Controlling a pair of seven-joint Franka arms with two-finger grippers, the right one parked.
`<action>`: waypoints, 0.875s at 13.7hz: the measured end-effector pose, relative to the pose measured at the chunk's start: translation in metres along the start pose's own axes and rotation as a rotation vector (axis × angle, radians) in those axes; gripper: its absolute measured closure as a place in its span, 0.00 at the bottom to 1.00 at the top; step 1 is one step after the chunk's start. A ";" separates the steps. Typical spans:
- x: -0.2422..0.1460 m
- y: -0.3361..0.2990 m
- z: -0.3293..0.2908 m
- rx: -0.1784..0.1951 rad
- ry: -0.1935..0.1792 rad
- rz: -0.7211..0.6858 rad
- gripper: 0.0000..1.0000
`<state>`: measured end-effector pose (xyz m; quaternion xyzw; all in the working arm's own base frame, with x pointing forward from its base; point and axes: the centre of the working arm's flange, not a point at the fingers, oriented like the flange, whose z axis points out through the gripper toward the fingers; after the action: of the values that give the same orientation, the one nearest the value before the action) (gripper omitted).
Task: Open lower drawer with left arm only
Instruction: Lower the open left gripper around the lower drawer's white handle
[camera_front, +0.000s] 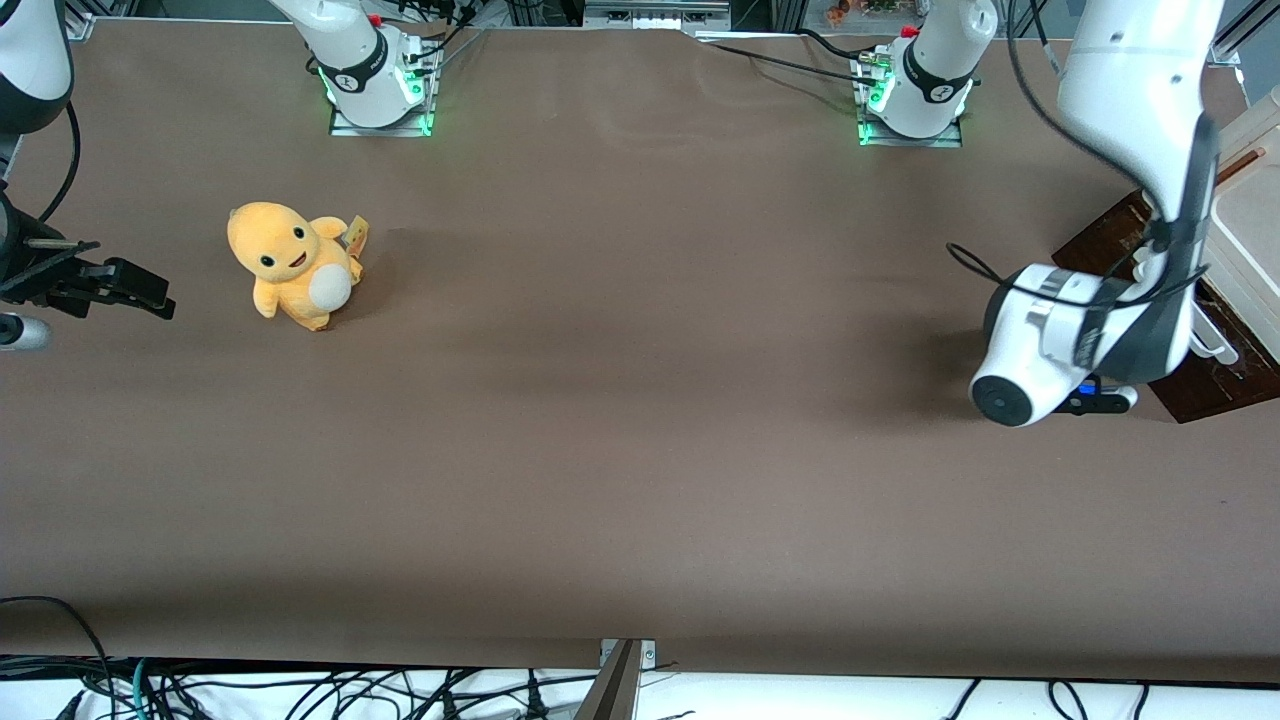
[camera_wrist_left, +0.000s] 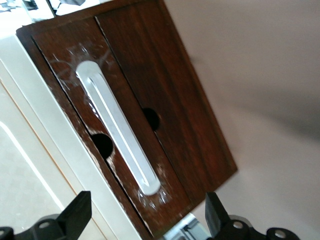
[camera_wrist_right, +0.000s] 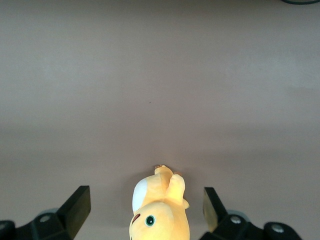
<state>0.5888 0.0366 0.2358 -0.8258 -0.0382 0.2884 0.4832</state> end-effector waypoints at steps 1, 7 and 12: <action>0.006 0.004 0.007 0.038 0.001 -0.004 0.00; 0.035 0.017 0.050 0.219 0.000 -0.053 0.00; 0.049 0.022 0.076 0.287 -0.003 -0.055 0.00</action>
<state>0.5863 0.1006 0.1683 -0.7463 -0.0201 0.2789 0.6041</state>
